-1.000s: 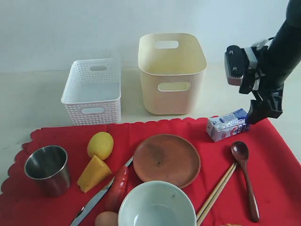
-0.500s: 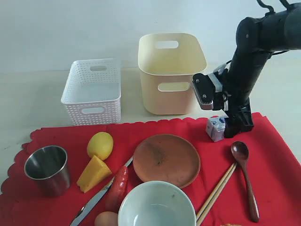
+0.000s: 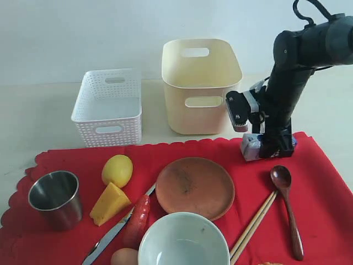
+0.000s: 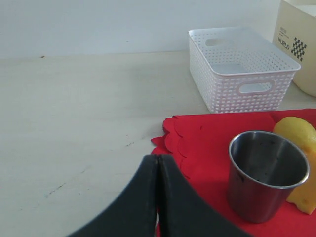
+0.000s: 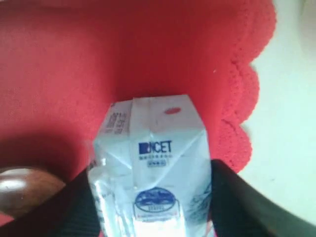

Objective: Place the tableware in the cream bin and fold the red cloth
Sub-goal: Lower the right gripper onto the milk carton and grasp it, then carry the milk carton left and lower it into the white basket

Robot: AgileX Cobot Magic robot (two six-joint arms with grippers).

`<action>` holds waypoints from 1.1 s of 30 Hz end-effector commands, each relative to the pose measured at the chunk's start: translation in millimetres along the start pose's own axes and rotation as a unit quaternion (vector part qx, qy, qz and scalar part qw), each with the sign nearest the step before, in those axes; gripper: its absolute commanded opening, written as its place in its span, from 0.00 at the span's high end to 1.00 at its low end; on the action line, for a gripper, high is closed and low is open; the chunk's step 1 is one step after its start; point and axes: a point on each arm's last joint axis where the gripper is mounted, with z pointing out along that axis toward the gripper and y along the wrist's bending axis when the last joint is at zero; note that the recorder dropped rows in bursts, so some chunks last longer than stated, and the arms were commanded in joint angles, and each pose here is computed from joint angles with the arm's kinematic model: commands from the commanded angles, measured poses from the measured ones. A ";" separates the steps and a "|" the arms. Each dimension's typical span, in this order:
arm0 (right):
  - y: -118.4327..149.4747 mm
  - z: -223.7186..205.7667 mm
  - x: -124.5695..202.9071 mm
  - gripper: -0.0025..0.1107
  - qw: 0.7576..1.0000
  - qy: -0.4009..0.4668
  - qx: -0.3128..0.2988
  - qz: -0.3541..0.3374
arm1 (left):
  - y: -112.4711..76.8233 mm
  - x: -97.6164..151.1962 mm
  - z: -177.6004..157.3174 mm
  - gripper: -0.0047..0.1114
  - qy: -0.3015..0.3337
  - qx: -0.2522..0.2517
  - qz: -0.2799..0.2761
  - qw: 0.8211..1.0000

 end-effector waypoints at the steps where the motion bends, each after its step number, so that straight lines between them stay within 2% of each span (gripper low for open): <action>1: 0.0 -54.3 -15.5 0.98 0.994 -0.091 0.061 0.016 | 0.2 0.0 -0.1 0.96 -0.006 -0.002 -0.003 1.000; 4: 5.7 -97.2 -34.5 0.98 0.972 -0.212 0.096 0.023 | 0.2 0.0 -0.1 0.96 -0.006 -0.002 -0.003 1.000; 8: 12.0 -143.7 -71.2 0.98 0.905 -0.407 0.107 0.058 | 0.2 0.0 -0.1 0.96 -0.006 -0.002 -0.003 1.000; 11: 17.6 -150.6 -111.9 0.98 0.897 -0.428 0.101 0.037 | 0.2 0.0 -0.1 0.96 -0.006 -0.002 -0.003 1.000; 14: 16.5 -155.5 -161.7 0.98 0.882 -0.452 0.102 0.090 | 0.2 0.0 -0.1 0.96 -0.006 -0.002 -0.003 1.000; 19: 10.2 -146.1 -201.2 0.98 0.864 -0.470 0.106 0.150 | 0.2 0.0 -0.1 0.96 -0.006 -0.002 -0.003 1.000; 26: -9.0 -116.4 -231.1 0.98 0.820 -0.482 0.160 0.266 | 0.2 0.0 -0.1 0.96 -0.006 -0.002 -0.003 1.000; 33: -32.4 -80.9 -241.5 0.98 0.765 -0.499 0.169 0.370 | 0.2 0.0 -0.1 0.96 -0.006 -0.002 -0.003 1.000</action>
